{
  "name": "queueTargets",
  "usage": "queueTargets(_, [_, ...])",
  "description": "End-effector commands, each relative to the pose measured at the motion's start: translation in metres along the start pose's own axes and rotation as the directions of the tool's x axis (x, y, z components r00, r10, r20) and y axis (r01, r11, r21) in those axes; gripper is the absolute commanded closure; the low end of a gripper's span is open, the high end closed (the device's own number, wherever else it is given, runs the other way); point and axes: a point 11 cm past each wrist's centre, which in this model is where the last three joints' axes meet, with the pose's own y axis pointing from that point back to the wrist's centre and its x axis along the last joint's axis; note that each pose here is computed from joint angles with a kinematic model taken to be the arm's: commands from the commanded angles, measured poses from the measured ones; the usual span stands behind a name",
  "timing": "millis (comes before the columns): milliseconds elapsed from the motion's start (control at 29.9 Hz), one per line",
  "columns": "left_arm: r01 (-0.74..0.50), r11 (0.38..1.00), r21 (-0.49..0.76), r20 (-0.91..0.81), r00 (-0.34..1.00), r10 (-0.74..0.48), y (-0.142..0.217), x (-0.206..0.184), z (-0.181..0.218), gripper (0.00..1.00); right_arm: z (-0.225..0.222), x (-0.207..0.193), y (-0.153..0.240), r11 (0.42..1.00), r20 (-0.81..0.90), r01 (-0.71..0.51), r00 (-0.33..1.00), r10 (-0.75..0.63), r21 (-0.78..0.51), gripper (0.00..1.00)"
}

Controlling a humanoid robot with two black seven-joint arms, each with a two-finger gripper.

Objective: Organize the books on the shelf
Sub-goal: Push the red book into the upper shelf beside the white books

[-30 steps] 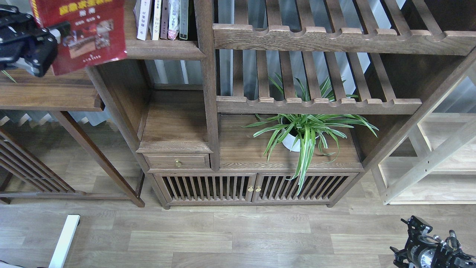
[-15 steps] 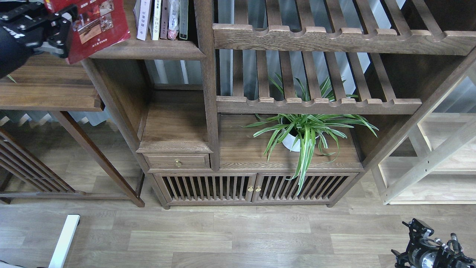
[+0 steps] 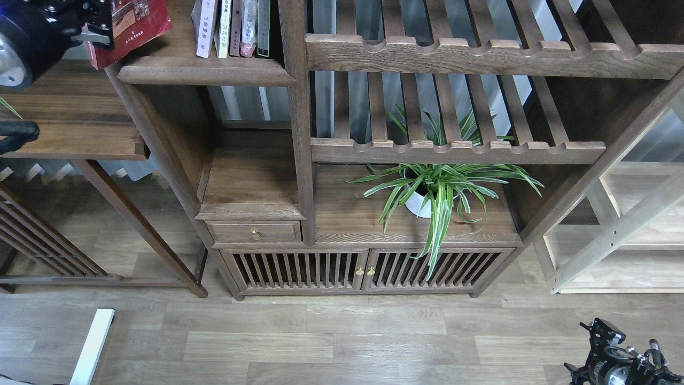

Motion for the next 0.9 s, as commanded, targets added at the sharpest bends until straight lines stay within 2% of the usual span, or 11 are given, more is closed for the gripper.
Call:
queueTargets(0, [-0.017, 1.000, 0.003, -0.018, 1.000, 0.017, -0.009, -0.003, 0.000, 1.00, 0.000, -0.001, 0.000, 1.000, -0.001, 0.001, 1.000, -0.001, -0.001, 0.00])
queueTargets(635, [0.005, 1.000, -0.028, -0.042, 0.999, -0.006, -0.065, -0.060, 0.026, 1.00, 0.005, -0.010, 0.004, 1.000, 0.004, 0.012, 1.000, -0.012, -0.011, 0.00])
queueTargets(869, [-0.006, 1.000, -0.025, -0.057, 0.998, 0.004, -0.070, -0.059, 0.026, 1.00, 0.006, -0.011, 0.005, 1.000, 0.002, 0.014, 1.000, -0.014, -0.013, 0.00])
